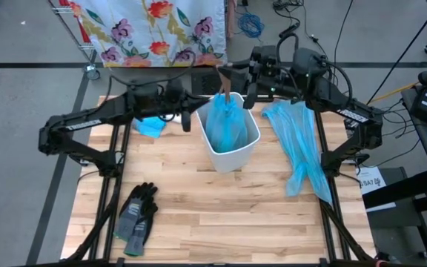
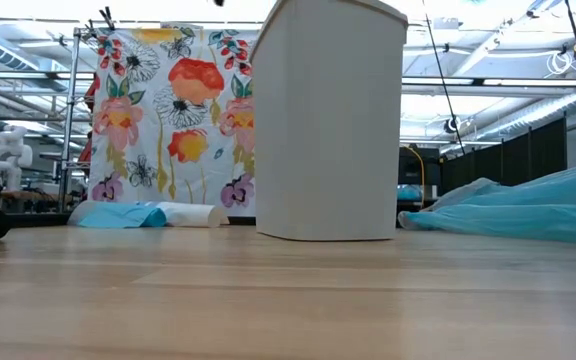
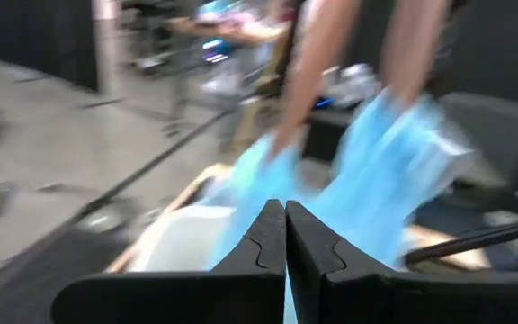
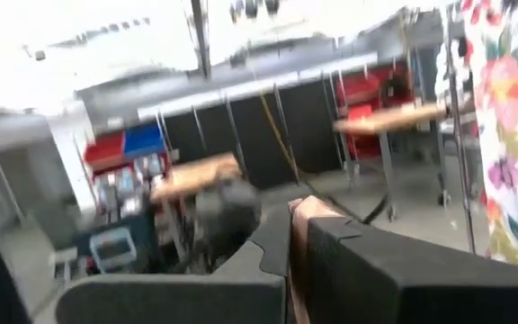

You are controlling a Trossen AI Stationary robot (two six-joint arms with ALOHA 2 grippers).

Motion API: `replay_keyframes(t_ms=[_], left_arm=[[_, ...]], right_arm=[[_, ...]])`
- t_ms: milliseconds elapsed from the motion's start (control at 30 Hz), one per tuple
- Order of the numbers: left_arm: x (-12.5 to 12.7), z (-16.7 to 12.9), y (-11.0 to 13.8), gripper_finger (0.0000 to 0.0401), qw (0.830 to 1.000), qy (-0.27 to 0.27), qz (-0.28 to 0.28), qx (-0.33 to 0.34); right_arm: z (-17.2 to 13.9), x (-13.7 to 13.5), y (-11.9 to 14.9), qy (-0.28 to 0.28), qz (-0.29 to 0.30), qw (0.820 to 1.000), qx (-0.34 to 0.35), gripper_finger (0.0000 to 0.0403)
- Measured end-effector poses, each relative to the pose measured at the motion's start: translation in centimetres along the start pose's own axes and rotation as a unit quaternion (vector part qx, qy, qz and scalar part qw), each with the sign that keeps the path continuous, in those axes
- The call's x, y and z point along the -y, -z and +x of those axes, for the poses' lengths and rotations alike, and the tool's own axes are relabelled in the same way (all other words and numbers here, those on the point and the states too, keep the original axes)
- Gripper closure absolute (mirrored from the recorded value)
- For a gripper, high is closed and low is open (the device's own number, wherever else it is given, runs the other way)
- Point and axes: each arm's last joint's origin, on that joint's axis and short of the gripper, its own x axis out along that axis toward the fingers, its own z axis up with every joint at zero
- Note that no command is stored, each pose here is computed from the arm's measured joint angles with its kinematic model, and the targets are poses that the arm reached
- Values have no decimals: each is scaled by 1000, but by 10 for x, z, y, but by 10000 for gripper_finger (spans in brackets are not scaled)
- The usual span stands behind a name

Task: Place trash/remove bag and relplace
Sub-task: Remove trash bag from the trash bin

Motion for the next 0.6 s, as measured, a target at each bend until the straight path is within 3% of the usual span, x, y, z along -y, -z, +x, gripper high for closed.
replay_keyframes(t_ms=[100,333,600], left_arm=[[-7,-16,0,401,998,-65,12,-24],[-28,-50,7,401,982,-157,14,-100],[-52,-56,41,401,963,-210,4,-171]], right_arm=[[2,3,-10,-5,3,998,55,402],[2,19,-28,-1,12,989,145,402],[-1,29,-54,14,-2,976,216,403]])
